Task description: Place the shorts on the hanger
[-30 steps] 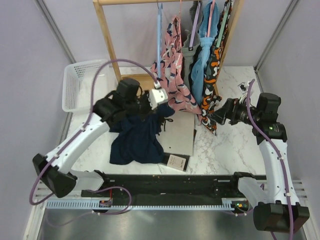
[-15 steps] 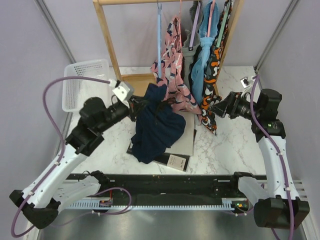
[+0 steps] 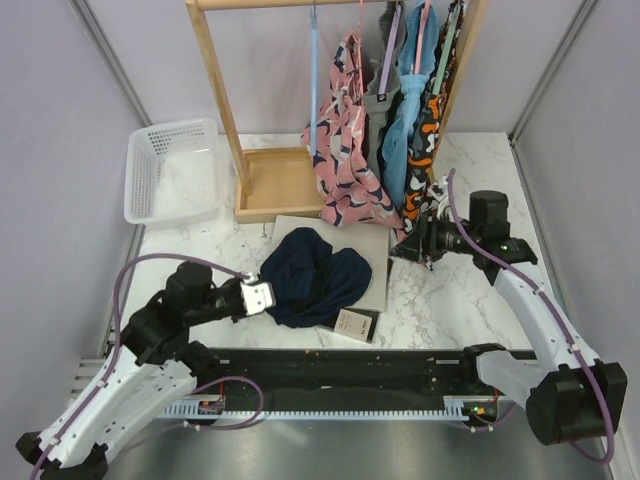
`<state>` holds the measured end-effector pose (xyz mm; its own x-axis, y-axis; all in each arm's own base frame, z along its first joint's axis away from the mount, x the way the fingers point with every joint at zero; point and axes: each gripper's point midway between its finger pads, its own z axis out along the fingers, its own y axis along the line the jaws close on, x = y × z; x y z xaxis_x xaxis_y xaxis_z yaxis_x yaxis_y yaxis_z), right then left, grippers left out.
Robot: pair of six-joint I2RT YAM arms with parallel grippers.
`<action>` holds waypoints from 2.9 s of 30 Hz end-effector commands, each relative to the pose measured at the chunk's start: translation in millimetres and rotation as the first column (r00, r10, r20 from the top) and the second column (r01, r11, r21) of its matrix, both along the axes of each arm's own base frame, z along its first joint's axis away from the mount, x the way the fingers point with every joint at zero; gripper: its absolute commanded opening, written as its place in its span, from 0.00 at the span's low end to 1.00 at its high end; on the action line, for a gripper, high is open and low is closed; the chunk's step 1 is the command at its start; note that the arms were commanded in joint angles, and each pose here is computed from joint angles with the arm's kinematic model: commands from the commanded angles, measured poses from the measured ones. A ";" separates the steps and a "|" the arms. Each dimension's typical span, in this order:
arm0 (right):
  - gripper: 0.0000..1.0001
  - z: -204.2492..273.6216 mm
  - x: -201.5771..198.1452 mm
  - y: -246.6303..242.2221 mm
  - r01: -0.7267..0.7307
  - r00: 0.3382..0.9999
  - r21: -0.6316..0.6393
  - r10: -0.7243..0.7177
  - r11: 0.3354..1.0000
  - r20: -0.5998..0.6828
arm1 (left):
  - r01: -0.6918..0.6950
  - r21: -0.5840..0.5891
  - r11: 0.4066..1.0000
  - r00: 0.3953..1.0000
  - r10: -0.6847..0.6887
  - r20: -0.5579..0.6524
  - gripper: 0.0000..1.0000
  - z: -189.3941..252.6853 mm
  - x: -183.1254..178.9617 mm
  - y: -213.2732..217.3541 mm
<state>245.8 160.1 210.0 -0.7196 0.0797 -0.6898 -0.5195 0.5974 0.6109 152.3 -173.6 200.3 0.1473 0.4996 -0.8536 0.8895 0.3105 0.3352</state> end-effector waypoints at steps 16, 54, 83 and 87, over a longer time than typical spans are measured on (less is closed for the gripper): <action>0.58 -22.9 -33.5 131.5 -0.347 0.938 0.026 0.346 0.938 0.029 | 0.274 0.160 0.948 0.947 -0.238 -0.215 0.88 7.2 -28.7 -10.8; 0.00 84.5 25.3 184.4 -0.216 0.931 -0.281 0.283 0.935 0.228 | 0.051 -0.044 0.998 0.995 -0.054 -0.082 0.91 55.3 4.5 -9.8; 0.00 113.4 44.0 124.1 -0.011 0.960 -0.182 0.061 0.983 0.272 | -0.078 0.097 0.992 0.962 0.050 0.269 0.02 51.1 58.0 -16.8; 0.00 162.4 42.2 117.5 0.001 0.935 -0.111 0.039 0.994 0.351 | -0.278 -0.229 0.933 0.888 0.341 0.308 0.02 166.5 63.5 23.0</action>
<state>292.2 283.6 297.0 -0.5583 -0.1185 -0.8211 -0.6477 0.6807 0.3422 208.0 -182.6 250.6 0.3416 0.6144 -0.7112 0.7406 0.2899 0.6061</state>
